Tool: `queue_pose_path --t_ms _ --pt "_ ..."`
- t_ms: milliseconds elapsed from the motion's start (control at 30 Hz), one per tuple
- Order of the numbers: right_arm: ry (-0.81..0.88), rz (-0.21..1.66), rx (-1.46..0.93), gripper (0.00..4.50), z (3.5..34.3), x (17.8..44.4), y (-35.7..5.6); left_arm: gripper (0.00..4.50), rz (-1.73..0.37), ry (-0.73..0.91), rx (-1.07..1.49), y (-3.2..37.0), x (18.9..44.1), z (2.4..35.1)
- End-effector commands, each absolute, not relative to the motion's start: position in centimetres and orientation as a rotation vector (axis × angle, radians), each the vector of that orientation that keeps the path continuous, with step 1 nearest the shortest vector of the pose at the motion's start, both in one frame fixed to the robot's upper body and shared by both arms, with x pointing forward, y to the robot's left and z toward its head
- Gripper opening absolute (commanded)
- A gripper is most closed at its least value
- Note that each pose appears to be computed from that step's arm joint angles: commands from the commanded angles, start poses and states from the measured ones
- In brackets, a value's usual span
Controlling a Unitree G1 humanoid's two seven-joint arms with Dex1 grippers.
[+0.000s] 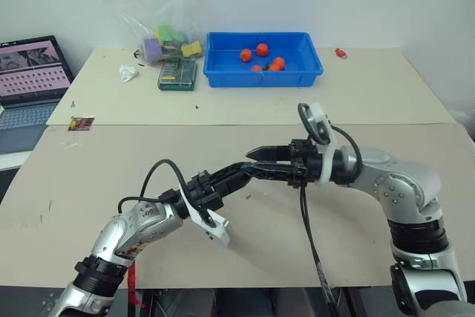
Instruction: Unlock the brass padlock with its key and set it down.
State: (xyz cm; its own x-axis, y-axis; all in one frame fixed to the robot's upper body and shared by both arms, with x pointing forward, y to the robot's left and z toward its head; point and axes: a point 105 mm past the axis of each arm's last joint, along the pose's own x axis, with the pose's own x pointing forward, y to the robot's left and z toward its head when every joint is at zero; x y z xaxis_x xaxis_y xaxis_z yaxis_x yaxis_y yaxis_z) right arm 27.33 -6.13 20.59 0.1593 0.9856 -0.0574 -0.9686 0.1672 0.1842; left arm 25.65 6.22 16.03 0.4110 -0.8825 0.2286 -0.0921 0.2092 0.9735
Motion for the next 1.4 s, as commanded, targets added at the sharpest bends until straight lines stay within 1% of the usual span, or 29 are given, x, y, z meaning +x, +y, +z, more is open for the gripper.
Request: queue_pose_path --t_ms 33,400,833,900,933,1000,1067,1100,1133,1400 --pt "0.114 1.403 0.103 2.78 21.7 27.2 -6.1 0.86 -0.686 -1.047 1.228 6.2 25.4 16.6" --pt "0.164 1.404 0.063 2.78 19.6 27.1 -7.1 0.86 -0.682 -1.03 1.22 6.4 25.4 16.4" --pt "0.172 1.423 0.059 2.78 19.1 26.8 -6.7 0.86 -0.683 -1.031 1.219 6.2 25.6 16.8" --pt "0.169 1.422 0.061 2.28 19.1 26.9 -6.7 0.86 -0.681 -1.029 1.219 6.1 25.6 16.9" --pt "0.168 1.421 0.063 2.15 19.1 26.9 -6.7 0.86 -0.681 -1.028 1.219 6.1 25.7 16.9" --pt "0.166 1.422 0.063 1.4 19.2 26.9 -6.6 0.86 -0.679 -1.028 1.219 6.1 25.7 16.9" --pt "0.164 1.425 0.063 0.78 19.2 26.9 -6.5 0.86 -0.678 -1.028 1.218 6.2 25.6 16.9" --pt "0.162 1.425 0.063 0.37 19.2 26.9 -6.5 0.86 -0.678 -1.027 1.217 6.2 25.6 16.9" --pt "0.161 1.426 0.062 0.25 19.2 27.0 -6.4 0.86 -0.678 -1.027 1.216 6.2 25.6 16.9" --pt "0.153 1.428 0.042 0.25 19.1 27.0 -6.1 0.86 -0.676 -1.012 1.2 6.3 25.7 16.7"
